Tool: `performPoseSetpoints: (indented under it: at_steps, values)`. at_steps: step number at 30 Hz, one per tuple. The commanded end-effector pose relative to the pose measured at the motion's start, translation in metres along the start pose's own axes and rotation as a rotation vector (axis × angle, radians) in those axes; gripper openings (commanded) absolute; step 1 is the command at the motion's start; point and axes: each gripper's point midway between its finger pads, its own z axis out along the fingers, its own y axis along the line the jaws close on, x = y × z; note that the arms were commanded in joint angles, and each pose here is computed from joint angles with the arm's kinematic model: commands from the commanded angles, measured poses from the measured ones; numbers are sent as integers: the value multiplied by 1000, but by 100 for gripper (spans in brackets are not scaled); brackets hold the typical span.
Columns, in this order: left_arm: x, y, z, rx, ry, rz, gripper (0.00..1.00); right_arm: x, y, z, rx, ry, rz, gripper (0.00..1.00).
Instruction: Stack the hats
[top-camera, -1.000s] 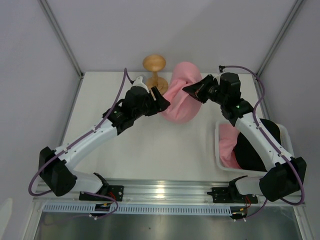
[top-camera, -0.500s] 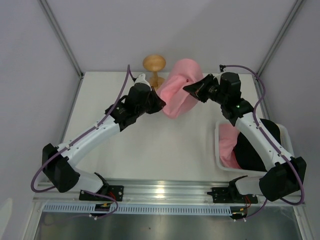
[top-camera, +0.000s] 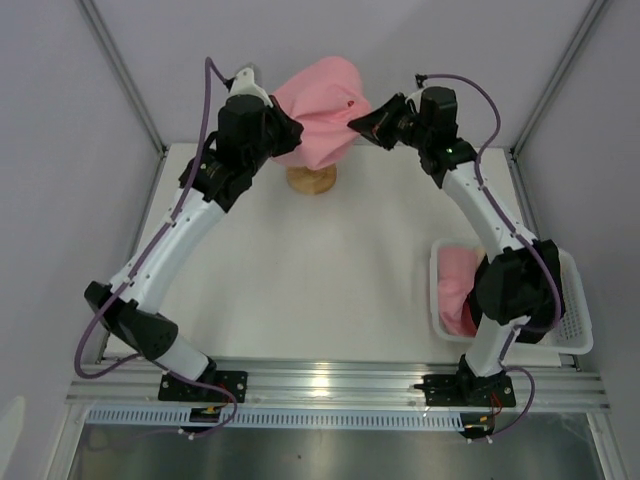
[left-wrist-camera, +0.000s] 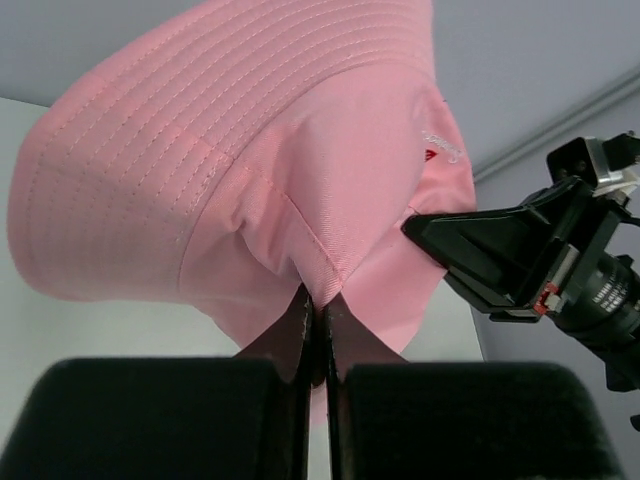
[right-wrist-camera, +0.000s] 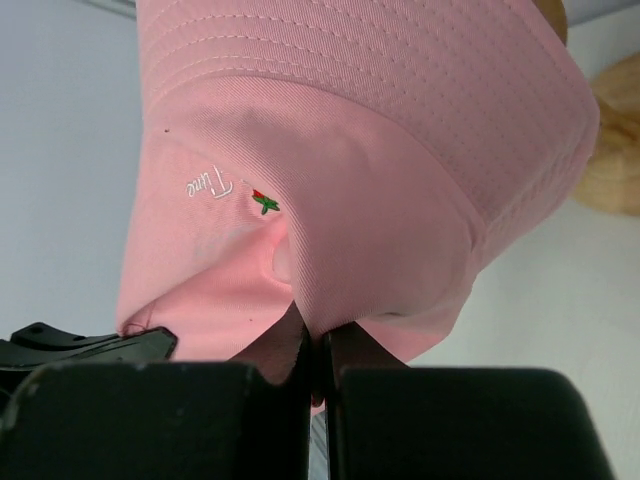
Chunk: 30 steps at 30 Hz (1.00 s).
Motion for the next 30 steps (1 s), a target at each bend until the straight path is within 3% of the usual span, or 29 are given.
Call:
performPoseSetpoints:
  at_steps: [1, 2, 7, 17, 24, 30]
  values:
    - [-27, 25, 19, -76, -51, -23, 1, -24, -15, 33, 2, -26, 6, 0]
    - [-32, 31, 25, -88, -59, -38, 1, -34, 1, 38, -35, -41, -7, 0]
    - [-27, 53, 59, -128, -35, -115, 1, -36, -22, 81, -30, -23, 29, 0]
    - [-27, 93, 104, -177, -11, -285, 1, -52, -36, 106, -9, -93, 7, 0]
    - [-34, 91, 125, -147, -15, -363, 1, -57, -33, 110, -39, -90, -25, 0]
    - [-41, 67, 105, -59, 6, -296, 1, -47, -19, 87, -23, -24, -150, 0]
